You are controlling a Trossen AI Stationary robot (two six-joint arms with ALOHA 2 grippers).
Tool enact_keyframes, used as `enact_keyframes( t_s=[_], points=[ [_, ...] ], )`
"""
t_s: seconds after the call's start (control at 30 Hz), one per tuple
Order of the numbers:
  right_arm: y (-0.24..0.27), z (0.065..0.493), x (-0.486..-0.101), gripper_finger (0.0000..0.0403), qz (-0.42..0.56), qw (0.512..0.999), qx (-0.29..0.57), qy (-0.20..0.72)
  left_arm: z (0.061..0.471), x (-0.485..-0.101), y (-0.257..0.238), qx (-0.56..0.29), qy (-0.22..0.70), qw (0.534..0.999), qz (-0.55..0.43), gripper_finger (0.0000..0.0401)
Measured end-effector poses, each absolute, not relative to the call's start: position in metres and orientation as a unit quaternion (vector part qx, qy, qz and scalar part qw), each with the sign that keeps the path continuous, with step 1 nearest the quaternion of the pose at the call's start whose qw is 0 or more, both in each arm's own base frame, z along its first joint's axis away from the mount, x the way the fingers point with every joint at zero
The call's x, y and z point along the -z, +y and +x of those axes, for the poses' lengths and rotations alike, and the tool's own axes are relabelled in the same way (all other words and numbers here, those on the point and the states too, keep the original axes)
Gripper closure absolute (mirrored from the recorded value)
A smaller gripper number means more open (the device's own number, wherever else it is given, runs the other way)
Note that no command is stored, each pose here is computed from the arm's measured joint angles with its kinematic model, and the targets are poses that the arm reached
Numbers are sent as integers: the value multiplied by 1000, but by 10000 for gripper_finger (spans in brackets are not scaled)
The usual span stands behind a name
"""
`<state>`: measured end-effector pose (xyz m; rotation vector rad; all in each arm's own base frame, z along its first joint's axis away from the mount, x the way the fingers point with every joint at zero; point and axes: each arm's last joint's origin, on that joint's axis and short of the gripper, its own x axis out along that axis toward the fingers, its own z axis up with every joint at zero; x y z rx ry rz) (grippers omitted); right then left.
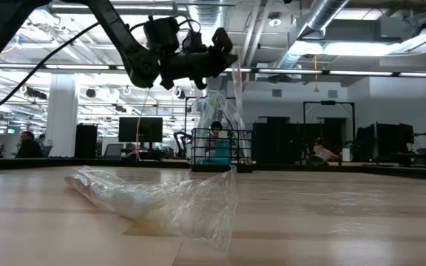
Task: Pick & Place toothbrushing station
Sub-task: Put the left orange toothbrush into the black wire organizer
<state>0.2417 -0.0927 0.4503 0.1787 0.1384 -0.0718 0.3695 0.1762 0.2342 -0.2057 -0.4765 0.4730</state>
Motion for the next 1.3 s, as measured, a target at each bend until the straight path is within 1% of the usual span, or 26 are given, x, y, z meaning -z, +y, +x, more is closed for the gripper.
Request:
enact_keyframes(
  t_s=[0.3,0.57,0.63,0.73,0.87,1.0,1.17,1.3],
  points=[
    [-93,242,-450,258,87,993,35,68,368,-231,182,-242,-213,943,-84,401],
    [-93,242,-451,258,79,994,35,66,377,-207,179,-238,-188,948,-94,401],
    [-93,242,-451,258,79,994,35,66,377,-203,180,-237,-194,947,-101,401],
    [-93,242,-451,258,79,994,35,66,379,-206,181,-235,-210,944,-97,401],
    [-93,242,-451,263,79,994,35,66,383,-218,183,-219,-231,944,-89,401],
    [-93,242,-451,272,79,994,35,66,386,-222,183,-210,-232,946,-83,401],
    [-92,242,-451,282,84,994,35,68,388,-213,184,-215,-210,950,-79,401],
    [-92,242,-450,284,81,994,34,72,393,-191,186,-218,-186,954,-89,401]
  ],
)
